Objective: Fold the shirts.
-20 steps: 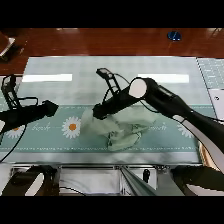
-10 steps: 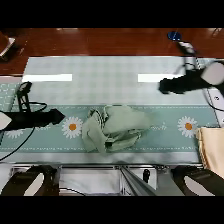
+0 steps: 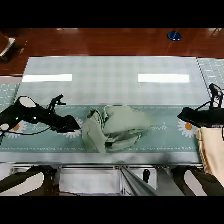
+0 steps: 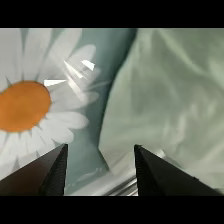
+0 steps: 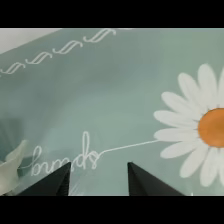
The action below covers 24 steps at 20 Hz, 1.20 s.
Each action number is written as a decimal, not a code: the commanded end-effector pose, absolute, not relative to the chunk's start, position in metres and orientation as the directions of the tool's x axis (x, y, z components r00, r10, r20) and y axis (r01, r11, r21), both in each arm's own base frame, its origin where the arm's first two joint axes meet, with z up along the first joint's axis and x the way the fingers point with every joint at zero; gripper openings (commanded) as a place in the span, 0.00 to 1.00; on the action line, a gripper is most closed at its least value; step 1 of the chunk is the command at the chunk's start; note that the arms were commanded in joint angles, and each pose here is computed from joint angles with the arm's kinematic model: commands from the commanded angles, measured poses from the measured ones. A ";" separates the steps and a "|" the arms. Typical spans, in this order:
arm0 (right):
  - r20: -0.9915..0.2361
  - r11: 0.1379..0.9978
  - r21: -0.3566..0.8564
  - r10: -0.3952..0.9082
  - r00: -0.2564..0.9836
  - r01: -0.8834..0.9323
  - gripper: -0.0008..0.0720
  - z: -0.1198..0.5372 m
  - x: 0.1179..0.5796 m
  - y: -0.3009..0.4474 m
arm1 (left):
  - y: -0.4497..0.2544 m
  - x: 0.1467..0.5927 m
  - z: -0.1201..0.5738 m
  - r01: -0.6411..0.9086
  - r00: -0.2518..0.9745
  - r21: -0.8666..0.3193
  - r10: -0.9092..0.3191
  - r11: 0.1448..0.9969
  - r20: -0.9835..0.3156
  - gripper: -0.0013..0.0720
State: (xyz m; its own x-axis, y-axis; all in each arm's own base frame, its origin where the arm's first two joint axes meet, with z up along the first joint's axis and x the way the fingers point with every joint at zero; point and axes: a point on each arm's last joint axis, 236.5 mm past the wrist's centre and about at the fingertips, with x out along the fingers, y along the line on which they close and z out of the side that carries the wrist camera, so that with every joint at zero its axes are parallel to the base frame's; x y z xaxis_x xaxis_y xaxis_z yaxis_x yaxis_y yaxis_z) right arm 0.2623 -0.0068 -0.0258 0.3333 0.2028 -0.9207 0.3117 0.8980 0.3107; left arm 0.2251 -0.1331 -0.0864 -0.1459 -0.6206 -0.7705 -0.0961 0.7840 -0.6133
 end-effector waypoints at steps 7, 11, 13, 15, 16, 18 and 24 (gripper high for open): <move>-0.910 0.846 0.399 0.320 0.263 0.352 0.58 -0.062 0.231 0.021 | -0.187 0.231 -0.111 -0.092 -0.184 -0.697 -0.700 0.711 -0.690 0.71; -0.884 0.796 0.466 0.429 0.183 0.387 0.58 -0.082 0.202 0.051 | -0.204 0.236 -0.102 -0.062 -0.175 -0.726 -0.724 0.685 -0.667 0.66; -0.866 0.787 0.497 0.480 0.145 0.366 0.57 -0.086 0.191 0.073 | -0.206 0.242 -0.097 -0.030 -0.170 -0.736 -0.729 0.677 -0.663 0.05; -0.848 0.791 0.523 0.520 0.101 0.317 0.57 -0.085 0.183 0.102 | -0.207 0.246 -0.092 -0.010 -0.167 -0.741 -0.732 0.672 -0.661 0.04; -0.845 0.795 0.528 0.529 0.084 0.299 0.57 -0.085 0.180 0.116 | -0.207 0.249 -0.090 -0.004 -0.162 -0.742 -0.733 0.670 -0.661 0.04; -0.848 0.807 0.524 0.525 0.074 0.274 0.57 -0.086 0.178 0.138 | -0.208 0.252 -0.088 0.003 -0.158 -0.744 -0.734 0.668 -0.660 0.04; -0.798 0.752 0.593 0.596 0.085 0.290 0.57 -0.101 0.184 0.207 | -0.208 0.252 -0.087 0.004 -0.159 -0.744 -0.735 0.668 -0.660 0.04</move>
